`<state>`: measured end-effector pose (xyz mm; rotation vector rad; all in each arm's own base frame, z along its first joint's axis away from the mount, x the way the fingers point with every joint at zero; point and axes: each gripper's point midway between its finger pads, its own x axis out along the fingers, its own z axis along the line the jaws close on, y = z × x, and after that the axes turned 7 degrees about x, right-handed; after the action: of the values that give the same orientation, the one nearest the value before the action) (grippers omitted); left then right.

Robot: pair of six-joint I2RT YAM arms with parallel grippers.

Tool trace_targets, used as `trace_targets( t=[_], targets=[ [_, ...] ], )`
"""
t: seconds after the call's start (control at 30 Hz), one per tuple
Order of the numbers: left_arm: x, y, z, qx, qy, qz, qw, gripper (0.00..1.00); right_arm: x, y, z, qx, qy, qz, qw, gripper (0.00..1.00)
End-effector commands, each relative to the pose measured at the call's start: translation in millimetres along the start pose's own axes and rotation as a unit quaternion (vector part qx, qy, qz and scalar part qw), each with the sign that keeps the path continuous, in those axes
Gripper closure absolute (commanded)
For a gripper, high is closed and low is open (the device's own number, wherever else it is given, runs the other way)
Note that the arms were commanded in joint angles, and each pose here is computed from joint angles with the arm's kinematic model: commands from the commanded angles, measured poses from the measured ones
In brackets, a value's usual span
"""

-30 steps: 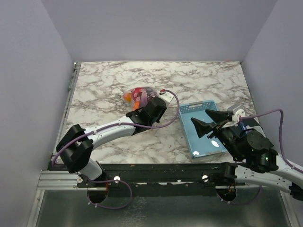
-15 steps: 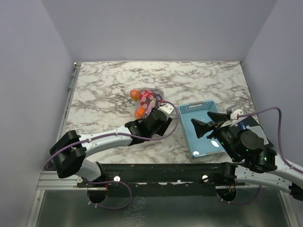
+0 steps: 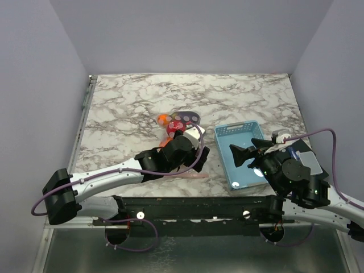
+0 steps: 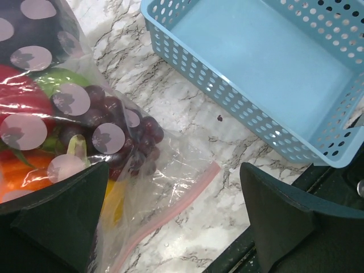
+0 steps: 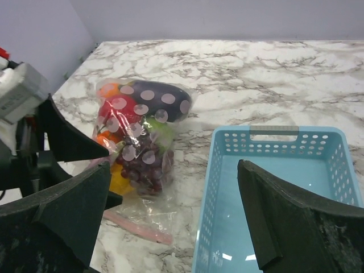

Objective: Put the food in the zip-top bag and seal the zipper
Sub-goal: Place the zipper food storage bag at the center of the board, then reset both arms

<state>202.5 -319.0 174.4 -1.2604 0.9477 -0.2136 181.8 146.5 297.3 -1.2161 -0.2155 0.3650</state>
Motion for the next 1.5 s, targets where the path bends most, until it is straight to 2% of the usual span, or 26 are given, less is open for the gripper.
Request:
trace_targets(
  t=[0.0, 0.33, 0.67, 0.77, 0.9, 1.1, 1.3, 1.47],
  targets=[
    [-17.2, -5.4, -1.4, -0.020, 0.008, 0.000, 1.000, 0.01, 0.0, 9.6, -14.4, 0.015, 0.039, 0.003, 0.999, 0.01],
    [-46.5, -28.7, 29.2, -0.062, -0.064, -0.040, 0.995, 0.01, 10.5, 34.3, -6.6, -0.038, 0.043, 0.048, 0.997, 0.00],
    [-63.9, -22.8, 63.4, -0.040, -0.133, -0.039, 0.989, 0.01, 34.2, 57.6, 7.7, -0.108, 0.037, 0.107, 0.988, 0.00],
    [-60.6, -18.8, 76.7, -0.051, -0.146, -0.029, 0.988, 0.01, 53.1, 60.9, -3.5, -0.083, 0.043, 0.139, 0.986, 0.00],
    [-57.8, -22.7, 89.0, -0.063, -0.156, -0.027, 0.985, 0.01, 71.5, 60.6, -26.5, -0.052, 0.057, 0.151, 0.986, 0.00],
    [-57.7, -22.6, 145.7, -0.117, -0.206, -0.018, 0.971, 0.01, 81.9, 62.9, -54.5, 0.010, 0.061, 0.177, 0.982, 0.00],
    [-70.8, -26.8, 195.0, -0.166, -0.261, -0.032, 0.951, 0.01, 83.4, 41.9, -89.3, 0.069, 0.072, 0.162, 0.982, 0.00],
    [-96.3, -31.6, 219.3, -0.190, -0.299, -0.066, 0.933, 0.01, 77.7, 24.0, -93.0, 0.111, 0.061, 0.134, 0.983, 0.00]
  ],
)
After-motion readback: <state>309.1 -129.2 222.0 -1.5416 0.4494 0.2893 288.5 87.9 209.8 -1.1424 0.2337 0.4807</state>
